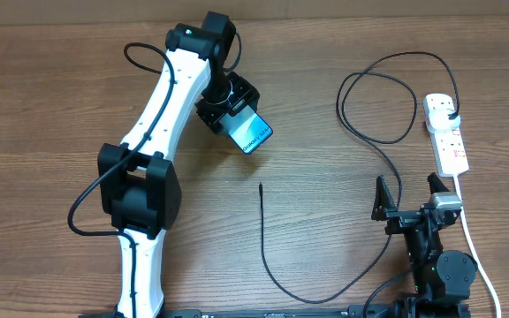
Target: Plug charger to phone and switch on socket
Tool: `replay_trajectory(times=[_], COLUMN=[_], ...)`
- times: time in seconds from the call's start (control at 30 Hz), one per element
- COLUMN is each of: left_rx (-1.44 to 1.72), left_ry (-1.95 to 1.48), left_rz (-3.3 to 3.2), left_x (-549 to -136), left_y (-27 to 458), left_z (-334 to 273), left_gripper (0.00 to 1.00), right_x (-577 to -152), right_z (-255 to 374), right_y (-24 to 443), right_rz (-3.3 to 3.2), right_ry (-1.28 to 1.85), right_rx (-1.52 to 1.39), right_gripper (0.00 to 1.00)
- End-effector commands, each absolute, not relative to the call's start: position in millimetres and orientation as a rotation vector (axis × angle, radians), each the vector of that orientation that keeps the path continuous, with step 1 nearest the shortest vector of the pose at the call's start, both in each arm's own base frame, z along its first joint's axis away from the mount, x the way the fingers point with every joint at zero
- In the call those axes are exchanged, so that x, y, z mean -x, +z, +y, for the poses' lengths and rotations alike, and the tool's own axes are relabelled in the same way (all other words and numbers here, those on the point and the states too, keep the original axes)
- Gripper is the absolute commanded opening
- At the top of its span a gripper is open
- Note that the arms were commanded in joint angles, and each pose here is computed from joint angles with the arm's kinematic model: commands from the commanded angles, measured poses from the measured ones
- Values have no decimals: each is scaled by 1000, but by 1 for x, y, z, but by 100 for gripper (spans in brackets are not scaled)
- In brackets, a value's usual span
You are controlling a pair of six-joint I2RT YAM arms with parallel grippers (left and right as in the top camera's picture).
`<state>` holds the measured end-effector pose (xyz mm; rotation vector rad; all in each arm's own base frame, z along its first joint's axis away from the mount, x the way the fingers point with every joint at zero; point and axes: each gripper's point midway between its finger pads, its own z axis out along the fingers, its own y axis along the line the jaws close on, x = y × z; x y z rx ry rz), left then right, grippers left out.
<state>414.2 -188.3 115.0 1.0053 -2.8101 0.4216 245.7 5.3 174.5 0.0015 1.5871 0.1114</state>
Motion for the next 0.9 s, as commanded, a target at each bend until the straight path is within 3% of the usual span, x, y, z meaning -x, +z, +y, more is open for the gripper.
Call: replay_trajectory(times=[0.0, 0.87], left_rx=[-1002, -1034], left_ry=[327, 320], left_rz=[-2923, -3011], left_x=[-424, -443], left_y=[119, 119], left_z=[-178, -174], left_gripper=[4, 4], right_x=[-246, -246], right_z=[3, 3], right_y=[172, 173], right_rz=[1585, 1582], right_ry=[103, 103], right_rx=[-9, -9], right_gripper=[100, 100])
